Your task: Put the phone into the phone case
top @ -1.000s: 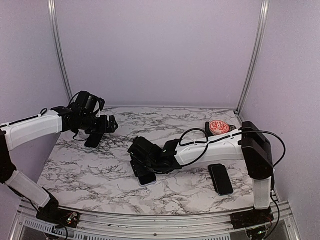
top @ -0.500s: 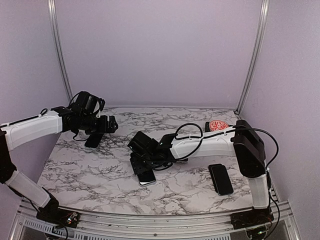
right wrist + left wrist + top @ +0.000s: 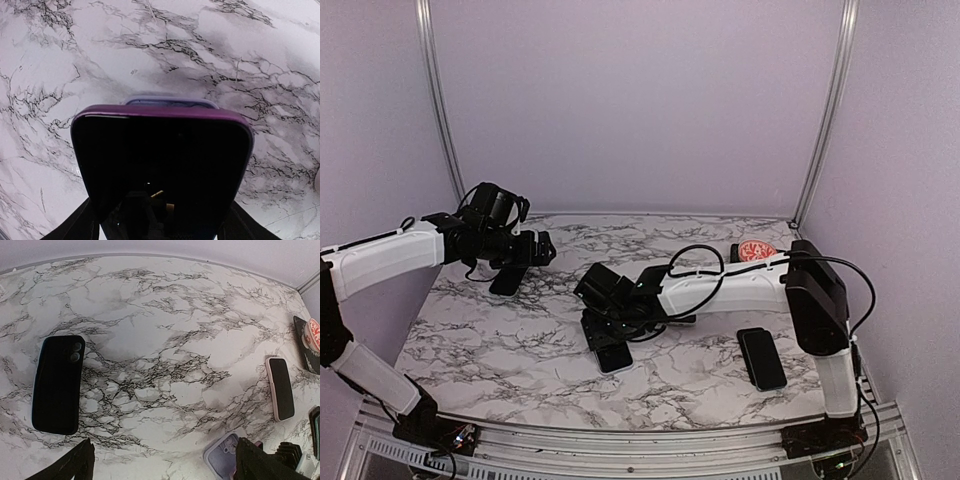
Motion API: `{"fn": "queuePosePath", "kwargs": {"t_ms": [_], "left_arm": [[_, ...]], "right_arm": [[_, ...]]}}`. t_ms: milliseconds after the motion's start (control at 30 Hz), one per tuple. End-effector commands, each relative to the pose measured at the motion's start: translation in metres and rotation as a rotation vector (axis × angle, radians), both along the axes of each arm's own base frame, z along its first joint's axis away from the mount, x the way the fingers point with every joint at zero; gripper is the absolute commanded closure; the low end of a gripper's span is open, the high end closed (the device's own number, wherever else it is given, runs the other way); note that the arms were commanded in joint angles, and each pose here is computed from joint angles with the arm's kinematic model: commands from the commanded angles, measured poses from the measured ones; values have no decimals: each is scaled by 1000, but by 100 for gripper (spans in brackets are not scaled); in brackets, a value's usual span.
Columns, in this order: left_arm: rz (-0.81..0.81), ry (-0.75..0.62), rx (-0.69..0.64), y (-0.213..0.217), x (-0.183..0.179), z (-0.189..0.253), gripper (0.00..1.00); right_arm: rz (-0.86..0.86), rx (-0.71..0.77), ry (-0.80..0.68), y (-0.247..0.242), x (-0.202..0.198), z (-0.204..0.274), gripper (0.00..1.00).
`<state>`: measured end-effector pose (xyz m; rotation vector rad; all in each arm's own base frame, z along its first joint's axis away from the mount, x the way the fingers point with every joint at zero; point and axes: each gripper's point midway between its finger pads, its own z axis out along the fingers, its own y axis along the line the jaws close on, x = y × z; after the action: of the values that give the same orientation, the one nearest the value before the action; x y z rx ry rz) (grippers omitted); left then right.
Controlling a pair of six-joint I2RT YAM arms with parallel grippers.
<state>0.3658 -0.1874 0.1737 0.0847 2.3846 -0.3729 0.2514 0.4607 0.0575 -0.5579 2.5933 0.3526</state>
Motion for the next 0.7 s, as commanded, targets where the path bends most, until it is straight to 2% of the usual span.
{"fn": "queuePosePath", "kwargs": {"t_ms": [0,233,367,433,567,667], "left_arm": [[-2,2,-11,0,3,-4,1],[0,-1,-11,1,3,-3,1],[-3,2,-13,1,3,-4,1],[-4,3,-15,0,3,-4,1],[-7,6,-20,0,3,-4,1],[-10,7,-22,-1,3,-4,1]], "right_arm": [[30,-93,66,-8,-17,-20,74],[50,-138,104,-8,-21,-35,59],[41,-128,94,-9,-20,-32,42],[44,-128,93,-9,-20,-32,31],[45,-129,96,-9,-20,-33,2],[48,-126,99,-8,-20,-32,1]]}}
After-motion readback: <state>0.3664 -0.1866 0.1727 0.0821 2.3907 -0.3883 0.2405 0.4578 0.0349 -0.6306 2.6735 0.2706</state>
